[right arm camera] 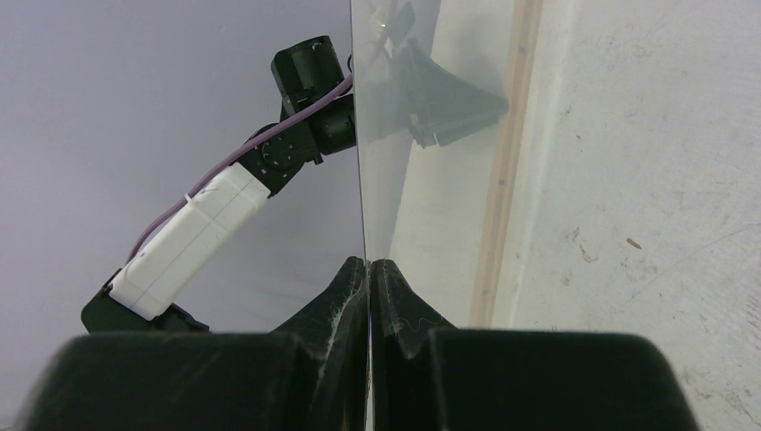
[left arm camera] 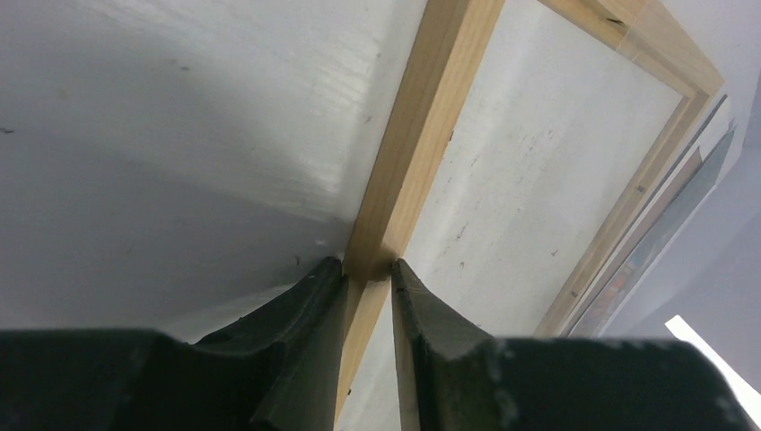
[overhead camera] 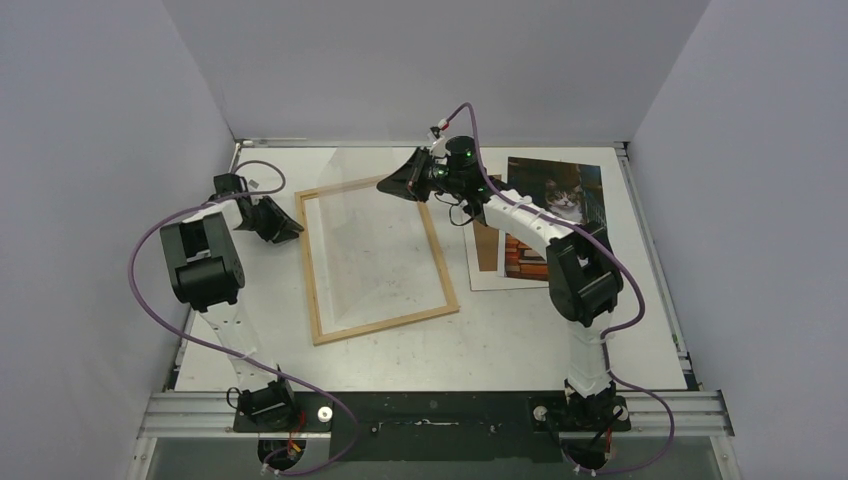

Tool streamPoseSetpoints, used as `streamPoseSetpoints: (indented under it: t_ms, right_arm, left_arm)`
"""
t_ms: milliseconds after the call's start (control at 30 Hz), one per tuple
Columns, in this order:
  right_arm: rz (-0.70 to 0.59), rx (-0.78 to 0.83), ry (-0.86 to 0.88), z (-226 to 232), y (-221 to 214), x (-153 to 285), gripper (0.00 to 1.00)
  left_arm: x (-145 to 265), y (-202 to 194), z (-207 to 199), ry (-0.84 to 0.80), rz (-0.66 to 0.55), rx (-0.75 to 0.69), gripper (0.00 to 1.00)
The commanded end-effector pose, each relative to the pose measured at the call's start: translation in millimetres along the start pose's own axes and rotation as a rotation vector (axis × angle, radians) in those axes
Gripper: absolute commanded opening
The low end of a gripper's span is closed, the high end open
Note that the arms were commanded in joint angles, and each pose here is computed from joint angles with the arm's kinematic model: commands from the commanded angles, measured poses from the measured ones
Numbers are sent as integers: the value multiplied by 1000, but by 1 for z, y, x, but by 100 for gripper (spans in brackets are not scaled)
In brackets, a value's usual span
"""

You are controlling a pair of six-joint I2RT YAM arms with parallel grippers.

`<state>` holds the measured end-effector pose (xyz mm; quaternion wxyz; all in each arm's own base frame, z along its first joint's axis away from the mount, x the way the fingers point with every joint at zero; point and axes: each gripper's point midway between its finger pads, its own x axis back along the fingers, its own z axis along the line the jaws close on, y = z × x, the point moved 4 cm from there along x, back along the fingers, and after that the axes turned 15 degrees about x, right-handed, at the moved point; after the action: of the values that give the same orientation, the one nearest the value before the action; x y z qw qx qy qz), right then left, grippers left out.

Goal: Put the photo into the frame
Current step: Place the photo frame item in the photo frame.

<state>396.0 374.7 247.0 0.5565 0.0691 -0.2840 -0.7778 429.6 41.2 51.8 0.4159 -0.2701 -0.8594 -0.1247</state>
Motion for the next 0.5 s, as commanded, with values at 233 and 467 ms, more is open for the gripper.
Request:
streamPoseSetpoints:
  t_ms: [233, 467]
  right_arm:
    - [-45, -9, 102, 28, 13, -3, 0]
    - [-41, -49, 79, 18, 8, -6, 0]
  left_arm:
    - [-17, -3, -5, 5, 17, -36, 20]
    - [-17, -5, -5, 6, 22, -41, 16]
